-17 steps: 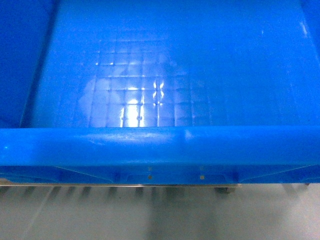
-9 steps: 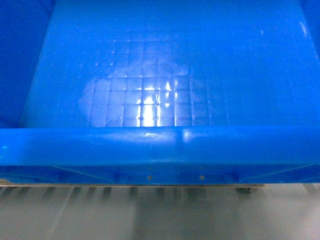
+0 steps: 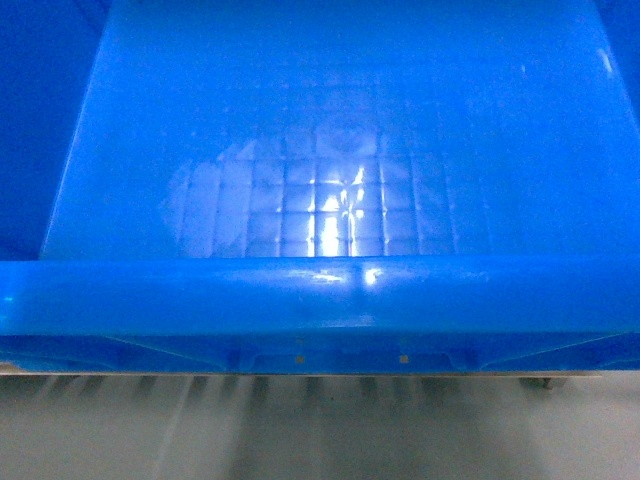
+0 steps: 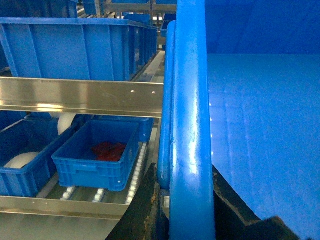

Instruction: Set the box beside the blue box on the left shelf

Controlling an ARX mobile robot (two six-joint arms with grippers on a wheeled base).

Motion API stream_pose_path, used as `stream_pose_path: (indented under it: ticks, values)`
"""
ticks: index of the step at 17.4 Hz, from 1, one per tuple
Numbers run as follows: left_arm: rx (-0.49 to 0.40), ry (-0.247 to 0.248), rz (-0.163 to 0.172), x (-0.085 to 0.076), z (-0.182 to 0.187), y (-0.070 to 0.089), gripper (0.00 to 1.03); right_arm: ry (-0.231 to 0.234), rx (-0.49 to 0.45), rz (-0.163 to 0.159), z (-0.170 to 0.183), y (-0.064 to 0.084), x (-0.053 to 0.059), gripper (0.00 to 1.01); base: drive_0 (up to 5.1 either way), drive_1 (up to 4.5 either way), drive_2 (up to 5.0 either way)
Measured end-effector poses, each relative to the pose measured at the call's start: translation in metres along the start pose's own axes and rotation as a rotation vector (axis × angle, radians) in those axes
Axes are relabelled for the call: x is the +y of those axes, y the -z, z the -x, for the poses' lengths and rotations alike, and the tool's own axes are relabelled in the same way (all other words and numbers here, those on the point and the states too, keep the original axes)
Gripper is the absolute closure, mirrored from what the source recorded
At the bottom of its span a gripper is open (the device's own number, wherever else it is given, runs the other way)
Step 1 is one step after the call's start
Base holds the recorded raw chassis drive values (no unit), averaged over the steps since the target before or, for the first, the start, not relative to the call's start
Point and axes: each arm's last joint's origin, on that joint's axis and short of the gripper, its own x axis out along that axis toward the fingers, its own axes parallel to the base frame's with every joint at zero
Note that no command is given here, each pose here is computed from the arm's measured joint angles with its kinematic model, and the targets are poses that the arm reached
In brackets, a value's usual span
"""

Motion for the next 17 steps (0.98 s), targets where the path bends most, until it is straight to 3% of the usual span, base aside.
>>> stream_pose_path:
  ticks: [4,17]
  values:
    - [-0.002,0.000,0.001,0.0000,0.0000,-0.0002,0.86,0.000,0.000,0.000,0.0000,0.0000,0.0000,0.80,-5.0,2.36,2.4]
    - [-0.005,-0.004,0.002,0.0009,-0.0001,-0.0006,0.86,-0.002,-0.001,-0.001,0.0000,-0.0001,0.0000,0.80,0.0,0.00,0.0]
